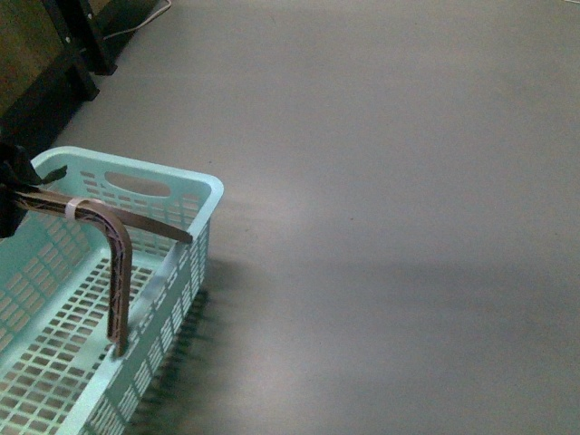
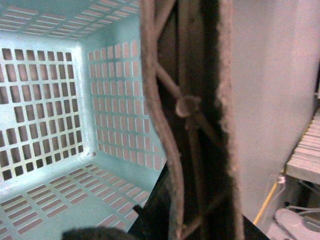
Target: Pick lemon and mango into basket
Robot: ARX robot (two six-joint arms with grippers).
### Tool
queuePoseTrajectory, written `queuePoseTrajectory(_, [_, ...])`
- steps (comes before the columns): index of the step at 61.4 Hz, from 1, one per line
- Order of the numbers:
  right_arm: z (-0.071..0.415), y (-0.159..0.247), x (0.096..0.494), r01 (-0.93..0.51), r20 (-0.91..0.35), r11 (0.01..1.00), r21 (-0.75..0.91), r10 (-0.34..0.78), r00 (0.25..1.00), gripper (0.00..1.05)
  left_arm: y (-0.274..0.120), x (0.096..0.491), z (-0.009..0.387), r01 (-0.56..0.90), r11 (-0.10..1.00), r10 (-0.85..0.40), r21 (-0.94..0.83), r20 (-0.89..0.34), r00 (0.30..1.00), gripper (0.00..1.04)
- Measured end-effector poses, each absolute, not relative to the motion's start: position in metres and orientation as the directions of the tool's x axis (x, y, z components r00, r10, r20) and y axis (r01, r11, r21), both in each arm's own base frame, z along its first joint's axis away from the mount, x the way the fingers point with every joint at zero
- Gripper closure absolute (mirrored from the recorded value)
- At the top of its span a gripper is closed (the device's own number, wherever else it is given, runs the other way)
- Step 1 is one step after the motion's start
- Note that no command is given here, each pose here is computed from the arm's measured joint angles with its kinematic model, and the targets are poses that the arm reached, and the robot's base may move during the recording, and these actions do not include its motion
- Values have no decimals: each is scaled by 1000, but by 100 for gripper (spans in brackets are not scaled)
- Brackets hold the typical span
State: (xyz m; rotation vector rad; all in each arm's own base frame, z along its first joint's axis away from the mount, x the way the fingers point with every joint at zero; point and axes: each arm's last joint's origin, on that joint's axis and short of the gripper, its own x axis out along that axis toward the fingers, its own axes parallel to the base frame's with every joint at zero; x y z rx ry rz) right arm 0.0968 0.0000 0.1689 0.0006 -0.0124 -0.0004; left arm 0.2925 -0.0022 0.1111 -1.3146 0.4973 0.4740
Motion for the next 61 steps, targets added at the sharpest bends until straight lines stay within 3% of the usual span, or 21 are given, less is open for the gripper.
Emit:
queuePoseTrajectory(18, [169, 0, 97, 0, 12, 1000, 1, 0, 1000, 9, -12, 241, 216, -368, 103, 73, -924, -362, 929, 100])
queuePoseTrajectory(32, [169, 0, 97, 0, 12, 1000, 1, 0, 1000, 9, -21, 199, 279, -209, 74, 94, -975, -202, 975, 100])
queuePoseTrajectory(45, [169, 0, 97, 0, 12, 1000, 1, 0, 1000, 9, -28, 169, 317, -107, 78, 122, -991, -97, 988, 100])
queuePoseTrajectory(61, [169, 0, 97, 0, 12, 1000, 1, 0, 1000, 9, -31, 161, 324, -110, 93, 128, -990, -98, 987, 100])
